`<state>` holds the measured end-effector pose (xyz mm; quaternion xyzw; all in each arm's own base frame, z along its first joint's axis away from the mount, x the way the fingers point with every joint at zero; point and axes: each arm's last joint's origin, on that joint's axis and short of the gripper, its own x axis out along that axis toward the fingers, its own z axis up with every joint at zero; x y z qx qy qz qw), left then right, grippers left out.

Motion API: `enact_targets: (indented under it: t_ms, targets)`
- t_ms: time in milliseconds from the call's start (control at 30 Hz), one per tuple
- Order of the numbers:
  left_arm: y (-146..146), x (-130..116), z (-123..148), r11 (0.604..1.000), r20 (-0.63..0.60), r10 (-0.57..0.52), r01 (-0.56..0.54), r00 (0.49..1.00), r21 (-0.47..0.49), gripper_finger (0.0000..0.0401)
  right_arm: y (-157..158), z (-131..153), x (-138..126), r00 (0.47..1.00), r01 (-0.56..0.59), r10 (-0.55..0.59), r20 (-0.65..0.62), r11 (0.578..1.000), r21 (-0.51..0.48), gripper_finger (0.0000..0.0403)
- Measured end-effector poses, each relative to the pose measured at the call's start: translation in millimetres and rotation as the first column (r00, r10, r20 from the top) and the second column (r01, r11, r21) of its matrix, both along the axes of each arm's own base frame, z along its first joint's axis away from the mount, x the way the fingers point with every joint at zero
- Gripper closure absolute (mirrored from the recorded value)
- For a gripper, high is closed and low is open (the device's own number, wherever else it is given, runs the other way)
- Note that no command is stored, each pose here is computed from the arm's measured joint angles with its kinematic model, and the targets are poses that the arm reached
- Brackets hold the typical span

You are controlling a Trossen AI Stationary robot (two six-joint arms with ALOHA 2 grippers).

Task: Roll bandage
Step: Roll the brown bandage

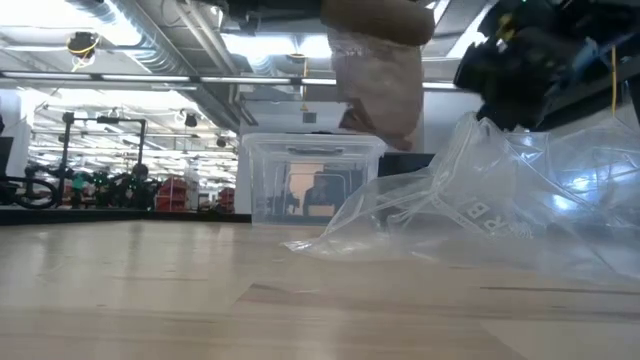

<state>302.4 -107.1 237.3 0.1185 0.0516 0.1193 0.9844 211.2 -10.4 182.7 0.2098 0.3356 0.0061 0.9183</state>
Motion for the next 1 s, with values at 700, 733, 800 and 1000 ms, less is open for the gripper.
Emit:
enact_targets:
  t_ms: [700, 733, 800, 1000]
  targets:
    - [8.8, -18.3, -13.8, 0.991, 0.196, -0.021, 0.046, 0.98, -0.126, 0.0382, 22.8, -11.9, -13.1, 0.761, -0.019, 0.091, 0.642, 0.993, -0.119, 0.0176]
    - [10.7, -20.1, -14.0, 0.991, 0.218, -0.016, 0.045, 0.976, -0.127, 0.0382, 25.9, -11.6, -11.0, 0.765, -0.025, 0.099, 0.637, 0.992, -0.125, 0.0176]
    - [14.9, -21.2, -12.7, 0.991, 0.251, -0.002, 0.036, 0.968, -0.13, 0.0382, 30.6, -10.1, -7.1, 0.766, -0.019, 0.098, 0.636, 0.991, -0.13, 0.0176]
    - [21.1, -19.4, -12.8, 0.99, 0.255, 0.018, 0.018, 0.967, -0.137, 0.0382, 34.9, 0.8, 8.7, 0.753, 0.0, 0.091, 0.652, 0.99, -0.139, 0.0176]
